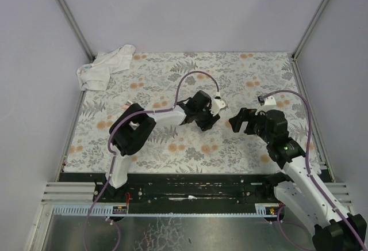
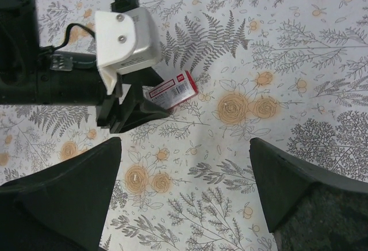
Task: Load the staples into the stapler
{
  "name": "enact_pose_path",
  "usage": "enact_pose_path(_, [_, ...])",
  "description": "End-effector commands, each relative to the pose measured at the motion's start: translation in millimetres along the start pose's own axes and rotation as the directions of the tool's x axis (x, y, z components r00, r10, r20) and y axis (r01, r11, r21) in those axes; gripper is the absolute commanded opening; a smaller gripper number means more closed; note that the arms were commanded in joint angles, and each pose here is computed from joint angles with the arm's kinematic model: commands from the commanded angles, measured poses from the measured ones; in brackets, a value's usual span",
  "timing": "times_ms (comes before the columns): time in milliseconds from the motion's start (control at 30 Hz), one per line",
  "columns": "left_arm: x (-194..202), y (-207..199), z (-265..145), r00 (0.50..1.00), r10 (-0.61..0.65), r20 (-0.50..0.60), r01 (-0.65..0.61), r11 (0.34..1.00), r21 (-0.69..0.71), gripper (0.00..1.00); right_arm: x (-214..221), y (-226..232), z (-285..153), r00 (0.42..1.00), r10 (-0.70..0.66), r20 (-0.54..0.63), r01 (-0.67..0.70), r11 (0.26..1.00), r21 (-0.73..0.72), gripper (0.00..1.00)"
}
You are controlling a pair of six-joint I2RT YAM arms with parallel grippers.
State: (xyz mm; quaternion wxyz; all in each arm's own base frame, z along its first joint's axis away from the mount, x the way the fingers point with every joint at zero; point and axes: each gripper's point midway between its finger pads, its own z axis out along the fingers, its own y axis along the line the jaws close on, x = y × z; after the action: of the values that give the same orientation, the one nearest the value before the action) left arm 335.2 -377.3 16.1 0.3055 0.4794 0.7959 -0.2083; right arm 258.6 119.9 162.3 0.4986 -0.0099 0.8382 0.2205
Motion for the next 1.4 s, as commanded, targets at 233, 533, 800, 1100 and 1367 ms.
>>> enact_pose_path(233, [55.4, -55.1, -30.7, 0.996, -0.002, -0.092, 0.006, 0.999, 0.052, 0.45, 39.4, -18.4, 26.3, 0.974, 0.181, -0.134, -0.165, 0.979, 0.122, 0.96])
enact_pose_path(533, [56.2, -67.6, -45.2, 0.997, 0.002, -0.076, 0.004, 0.997, 0.072, 0.61, 89.1, 1.8, 52.2, 0.887, 0.233, -0.399, -0.236, 0.971, 0.041, 0.75])
enact_pose_path(800, [61.9, -65.6, -35.5, 0.995, 0.009, -0.099, -0.002, 0.997, 0.071, 0.52, 93.9, 20.3, 69.6, 0.854, 0.198, -0.482, -0.265, 0.961, -0.075, 0.59])
enact_pose_path(1100, [65.9, -62.9, -32.7, 0.994, 0.027, -0.110, -0.020, 0.998, 0.064, 0.46, 87.7, 34.1, 90.8, 0.824, 0.187, -0.534, -0.352, 0.908, -0.225, 0.48])
enact_pose_path(1367, [65.2, -64.4, -31.7, 0.993, 0.034, -0.110, -0.025, 0.997, 0.077, 0.45, 92.2, 35.1, 99.5, 0.804, 0.150, -0.575, -0.357, 0.895, -0.266, 0.45])
